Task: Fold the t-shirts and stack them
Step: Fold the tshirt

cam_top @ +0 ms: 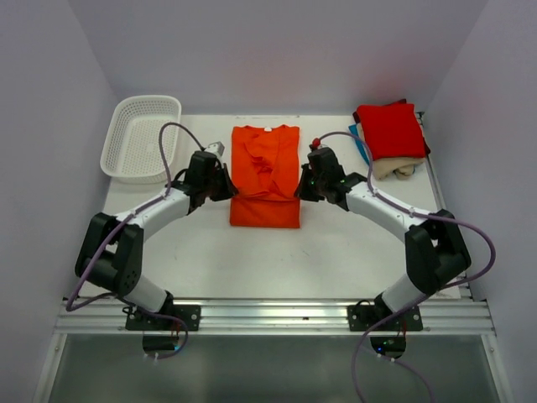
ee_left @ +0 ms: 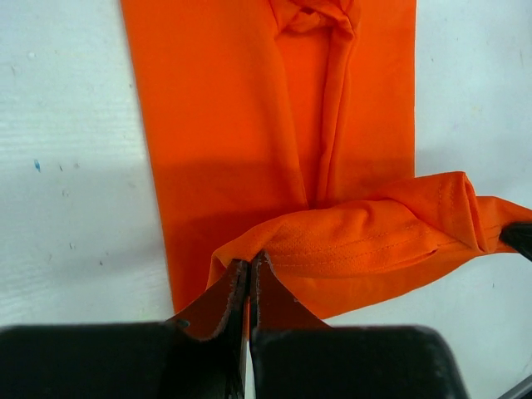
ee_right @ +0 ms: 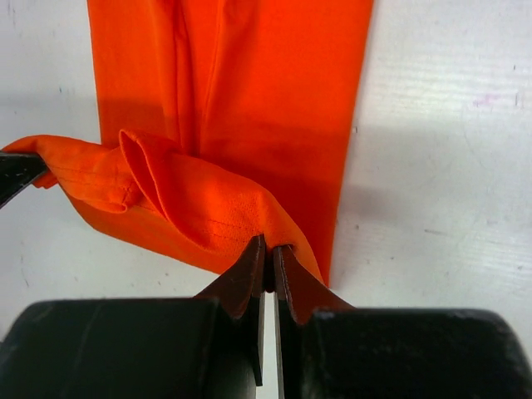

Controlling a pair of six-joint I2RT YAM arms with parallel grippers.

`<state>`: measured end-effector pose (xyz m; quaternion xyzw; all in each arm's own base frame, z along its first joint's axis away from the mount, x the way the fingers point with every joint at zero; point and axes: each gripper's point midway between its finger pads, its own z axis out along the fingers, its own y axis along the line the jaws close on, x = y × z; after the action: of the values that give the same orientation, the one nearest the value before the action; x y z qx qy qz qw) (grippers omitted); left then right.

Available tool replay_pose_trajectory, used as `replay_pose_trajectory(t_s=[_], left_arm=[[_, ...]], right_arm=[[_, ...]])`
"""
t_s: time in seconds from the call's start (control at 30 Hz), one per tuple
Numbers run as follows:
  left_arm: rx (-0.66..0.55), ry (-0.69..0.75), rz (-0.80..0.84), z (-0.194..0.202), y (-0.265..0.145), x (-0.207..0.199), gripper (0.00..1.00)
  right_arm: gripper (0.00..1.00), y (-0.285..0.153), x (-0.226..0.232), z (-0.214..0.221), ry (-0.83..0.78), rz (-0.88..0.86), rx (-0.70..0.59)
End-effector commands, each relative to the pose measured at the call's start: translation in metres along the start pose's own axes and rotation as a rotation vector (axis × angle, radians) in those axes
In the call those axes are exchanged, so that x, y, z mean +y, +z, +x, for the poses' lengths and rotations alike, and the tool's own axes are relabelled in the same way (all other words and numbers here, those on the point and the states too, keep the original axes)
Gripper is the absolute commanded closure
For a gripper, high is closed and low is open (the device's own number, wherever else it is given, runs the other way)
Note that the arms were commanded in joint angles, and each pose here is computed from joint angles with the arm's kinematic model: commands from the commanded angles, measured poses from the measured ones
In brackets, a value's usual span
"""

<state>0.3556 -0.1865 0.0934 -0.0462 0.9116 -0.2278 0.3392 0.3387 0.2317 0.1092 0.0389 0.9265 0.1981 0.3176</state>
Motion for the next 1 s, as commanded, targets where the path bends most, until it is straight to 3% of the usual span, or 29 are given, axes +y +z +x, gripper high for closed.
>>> replay_pose_trajectory(t_s=[0.0,0.17,0.23,0.27,0.3,0.33,0.37,0.43,0.47,0.5,0.6,0.67,0.83,0.97], left_arm=[[-0.099,0.030,0.054,-0.041,0.008,-0.008,1.00],[-0.081,-0.009,0.068,-0.059,0.031,-0.001,1.00],[-0.130,0.001,0.116,-0.089,0.038,-0.011,1.00],[-0.140,-0.002,0.114,-0.099,0.043,-0.008,1.00],[-0.116,-0.010,0.100,-0.099,0.058,-0.001,0.97],[-0.168,0.003,0.133,-0.130,0.056,-0.014,0.85],[-0.198,-0.002,0.130,-0.147,0.057,-0.011,0.45],[-0.235,-0.010,0.141,-0.175,0.052,-0.016,0.10],[-0.280,-0.004,0.157,-0.192,0.039,-0.020,0.00],[-0.308,-0.001,0.163,-0.201,0.028,-0.023,0.00],[-0.378,0.013,0.181,-0.207,-0.001,-0.029,0.00],[-0.378,0.024,0.187,-0.199,-0.015,-0.031,0.00],[-0.164,-0.017,0.144,-0.112,-0.008,-0.001,0.00],[-0.057,-0.033,0.146,-0.054,-0.011,0.014,0.00]], right_arm=[[1.00,0.003,0.015,-0.036,-0.034,-0.046,-0.063],[1.00,0.030,0.016,-0.063,-0.018,-0.043,-0.049],[1.00,0.044,0.011,-0.072,-0.004,-0.008,-0.038],[0.93,0.060,0.012,-0.085,0.005,0.008,-0.046],[0.74,0.067,0.013,-0.092,0.003,0.022,-0.052],[0.57,0.072,0.008,-0.097,0.005,0.061,-0.046],[0.31,0.072,0.017,-0.127,0.001,0.077,-0.113],[0.13,0.084,0.015,-0.134,-0.001,0.115,-0.115],[0.06,0.079,0.020,-0.151,-0.002,0.114,-0.159],[0.01,0.072,0.023,-0.158,-0.002,0.111,-0.181],[0.01,0.048,0.029,-0.170,-0.004,0.082,-0.250],[0.01,0.042,0.018,-0.152,-0.012,0.094,-0.228],[0.01,0.006,0.009,-0.121,-0.011,0.050,-0.233],[0.01,0.004,-0.013,-0.062,-0.001,0.036,-0.121]])
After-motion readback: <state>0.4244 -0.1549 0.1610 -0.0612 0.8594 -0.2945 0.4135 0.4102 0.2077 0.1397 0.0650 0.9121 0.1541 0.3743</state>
